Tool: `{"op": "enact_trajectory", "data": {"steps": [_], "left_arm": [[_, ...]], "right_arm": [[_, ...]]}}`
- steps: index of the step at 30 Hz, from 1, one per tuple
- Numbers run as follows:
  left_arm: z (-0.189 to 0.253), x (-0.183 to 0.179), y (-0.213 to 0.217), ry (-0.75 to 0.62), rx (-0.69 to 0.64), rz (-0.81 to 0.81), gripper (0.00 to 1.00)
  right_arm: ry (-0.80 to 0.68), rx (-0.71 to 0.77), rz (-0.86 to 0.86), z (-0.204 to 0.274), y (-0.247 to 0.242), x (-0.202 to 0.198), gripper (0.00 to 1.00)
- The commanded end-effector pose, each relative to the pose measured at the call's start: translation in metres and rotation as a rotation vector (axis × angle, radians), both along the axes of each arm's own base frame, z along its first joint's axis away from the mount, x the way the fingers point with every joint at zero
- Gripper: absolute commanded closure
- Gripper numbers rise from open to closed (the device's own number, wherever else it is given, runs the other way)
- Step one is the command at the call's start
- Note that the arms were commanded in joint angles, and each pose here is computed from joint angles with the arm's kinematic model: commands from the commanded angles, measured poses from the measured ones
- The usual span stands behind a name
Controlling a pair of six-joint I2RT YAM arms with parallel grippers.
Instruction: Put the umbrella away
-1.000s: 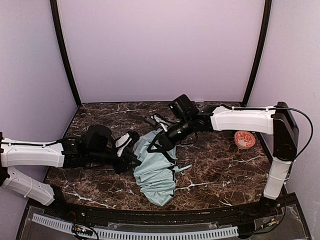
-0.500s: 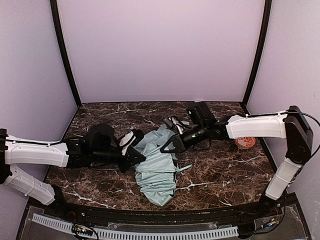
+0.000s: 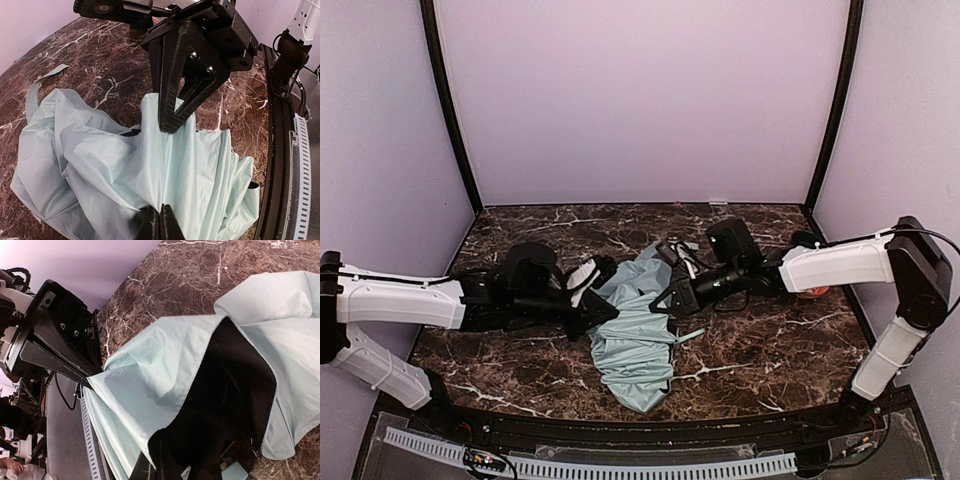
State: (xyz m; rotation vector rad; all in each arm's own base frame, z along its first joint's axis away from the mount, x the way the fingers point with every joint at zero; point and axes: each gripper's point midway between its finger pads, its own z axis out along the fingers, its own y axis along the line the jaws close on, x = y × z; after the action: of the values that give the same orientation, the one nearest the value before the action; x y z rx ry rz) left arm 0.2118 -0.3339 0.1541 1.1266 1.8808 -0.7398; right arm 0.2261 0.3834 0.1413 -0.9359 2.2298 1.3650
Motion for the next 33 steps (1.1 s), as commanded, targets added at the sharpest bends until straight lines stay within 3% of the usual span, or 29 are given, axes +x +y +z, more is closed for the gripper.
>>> {"op": "enact_trajectory", "data": {"steps": [1,15,24,28,33], "left_arm": [[-0.012,0.006,0.004,-0.005,0.064,0.02,1.0],[-0.074,0.045,0.009,0.022,0.222,0.15,1.0],[-0.121,0.048,0.02,0.093,0.337,0.164,1.0],[-0.128,0.045,0.021,0.103,0.346,0.15,1.0],[-0.132,0.046,0.021,0.12,0.342,0.141,1.0]], "right_arm": [[0.026,-0.103,-0.145,-0.035,-0.031,0.023,1.0],[0.086,-0.249,-0.183,-0.096,-0.037,0.032,1.0],[-0.032,-0.349,-0.24,-0.067,-0.053,0.05,0.72],[-0.178,-0.367,-0.285,-0.033,-0.066,0.056,0.63],[-0.574,-0.348,-0.184,0.009,-0.063,0.014,0.53]]}}
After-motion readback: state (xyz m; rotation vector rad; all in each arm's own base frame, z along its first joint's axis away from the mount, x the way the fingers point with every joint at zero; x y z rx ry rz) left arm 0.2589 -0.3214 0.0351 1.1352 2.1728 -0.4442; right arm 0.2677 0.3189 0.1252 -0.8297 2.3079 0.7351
